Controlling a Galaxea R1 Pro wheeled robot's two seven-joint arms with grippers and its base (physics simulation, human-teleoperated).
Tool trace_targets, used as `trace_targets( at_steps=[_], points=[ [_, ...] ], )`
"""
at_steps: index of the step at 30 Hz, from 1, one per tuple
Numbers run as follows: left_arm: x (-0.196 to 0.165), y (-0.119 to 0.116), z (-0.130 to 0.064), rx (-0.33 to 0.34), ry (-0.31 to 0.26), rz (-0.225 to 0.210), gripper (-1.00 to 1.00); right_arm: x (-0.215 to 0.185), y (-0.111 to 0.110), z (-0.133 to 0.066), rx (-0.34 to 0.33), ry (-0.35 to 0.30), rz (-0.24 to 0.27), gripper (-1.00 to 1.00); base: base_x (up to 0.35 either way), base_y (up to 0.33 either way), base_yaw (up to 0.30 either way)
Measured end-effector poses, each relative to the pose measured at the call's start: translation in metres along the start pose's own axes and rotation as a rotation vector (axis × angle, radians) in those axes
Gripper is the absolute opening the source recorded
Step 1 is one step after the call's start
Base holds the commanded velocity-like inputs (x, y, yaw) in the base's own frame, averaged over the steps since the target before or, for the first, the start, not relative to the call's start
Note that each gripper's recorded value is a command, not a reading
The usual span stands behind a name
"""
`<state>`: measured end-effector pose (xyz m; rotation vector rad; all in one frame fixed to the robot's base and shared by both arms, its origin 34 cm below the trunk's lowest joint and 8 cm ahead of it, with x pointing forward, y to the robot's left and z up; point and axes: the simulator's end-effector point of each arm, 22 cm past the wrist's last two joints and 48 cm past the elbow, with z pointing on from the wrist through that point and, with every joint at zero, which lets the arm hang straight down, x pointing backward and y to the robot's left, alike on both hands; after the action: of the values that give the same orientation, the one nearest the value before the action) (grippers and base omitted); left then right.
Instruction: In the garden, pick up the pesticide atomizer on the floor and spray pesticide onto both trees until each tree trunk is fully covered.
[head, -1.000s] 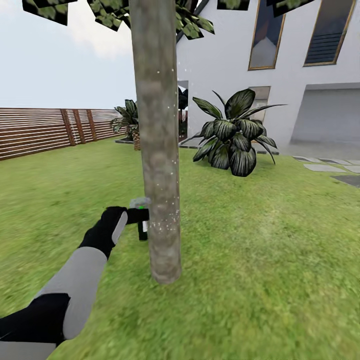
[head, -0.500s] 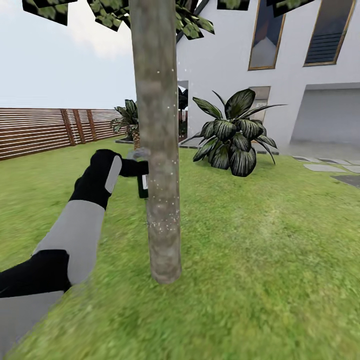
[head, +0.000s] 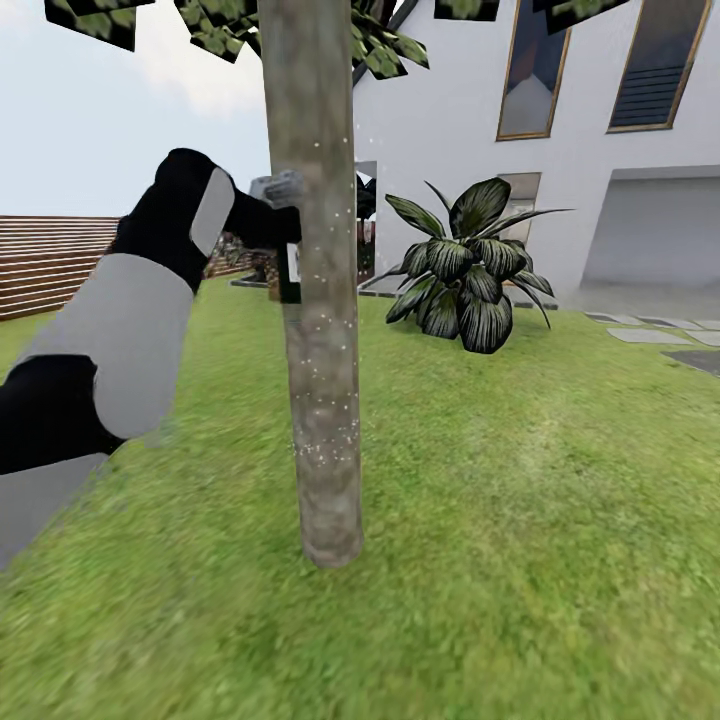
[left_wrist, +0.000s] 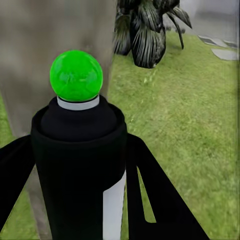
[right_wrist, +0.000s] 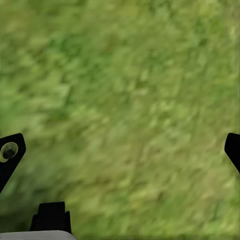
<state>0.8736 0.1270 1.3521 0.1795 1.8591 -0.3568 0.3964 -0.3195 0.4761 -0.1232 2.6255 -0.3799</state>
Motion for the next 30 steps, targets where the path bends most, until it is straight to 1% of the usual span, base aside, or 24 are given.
trace_targets(
  at_steps=[2,4,5,6,7,9,10,13,14,16,19,24,25,28,29,30],
  points=[
    [-0.019,-0.005,-0.009,-0.001,-0.018,0.011,-1.00,0.000,0.000,0.000,0.000,0.000,0.000,1.00,0.000,0.000,0.000],
    [-0.045,-0.012,-0.024,0.001,-0.051,0.024,-1.00,0.000,0.000,0.000,0.000,0.000,0.000,1.00,0.000,0.000,0.000],
    [-0.063,-0.015,-0.035,0.000,-0.076,0.034,-1.00,0.000,0.000,0.000,0.000,0.000,0.000,1.00,0.000,0.000,0.000],
    [-0.072,-0.018,-0.041,0.007,-0.091,0.031,-1.00,0.000,0.000,0.000,0.000,0.000,0.000,1.00,0.000,0.000,0.000],
    [-0.075,-0.018,-0.043,0.008,-0.096,0.029,-1.00,0.000,0.000,0.000,0.000,0.001,0.000,1.00,0.000,0.000,0.000],
    [-0.093,-0.021,-0.056,0.040,-0.131,-0.015,-1.00,0.000,0.000,0.000,0.000,0.000,0.000,1.00,0.000,0.000,0.000],
    [-0.100,-0.022,-0.061,0.045,-0.143,-0.018,-1.00,0.000,0.000,0.000,0.000,0.000,0.000,1.00,0.000,0.000,0.000],
    [-0.118,-0.027,-0.075,0.052,-0.174,-0.016,-1.00,0.000,0.000,0.000,0.000,0.000,0.000,1.00,0.000,0.000,0.000],
    [-0.128,-0.031,-0.083,0.055,-0.191,-0.011,-1.00,0.000,0.000,0.000,0.000,0.000,0.000,1.00,0.000,0.000,0.000],
    [-0.140,-0.035,-0.093,0.059,-0.213,-0.006,-1.00,0.000,0.000,0.000,0.000,0.000,0.000,1.00,0.000,0.000,0.000],
    [-0.151,-0.037,-0.103,0.059,-0.233,-0.001,-1.00,0.000,0.000,0.000,0.000,0.000,0.000,1.00,0.000,0.000,0.000],
    [-0.157,-0.022,-0.109,0.040,-0.244,-0.009,-1.00,0.000,0.000,0.000,0.000,0.001,0.000,1.00,0.000,0.000,0.000],
    [-0.158,-0.015,-0.111,0.028,-0.248,-0.011,-1.00,0.000,0.000,0.000,0.000,0.001,0.000,1.00,0.000,0.000,0.000],
    [-0.160,-0.006,-0.113,0.019,-0.251,-0.020,-1.00,0.000,0.000,0.000,0.000,0.001,0.000,1.00,0.000,0.000,0.000],
    [-0.160,0.007,-0.115,0.000,-0.252,-0.026,-1.00,0.000,0.000,0.000,0.000,0.001,0.000,1.00,0.000,0.000,0.000],
    [-0.160,0.012,-0.116,-0.003,-0.251,-0.032,-1.00,0.000,0.000,0.000,0.000,0.001,0.000,1.00,0.000,0.000,0.000]
  ],
)
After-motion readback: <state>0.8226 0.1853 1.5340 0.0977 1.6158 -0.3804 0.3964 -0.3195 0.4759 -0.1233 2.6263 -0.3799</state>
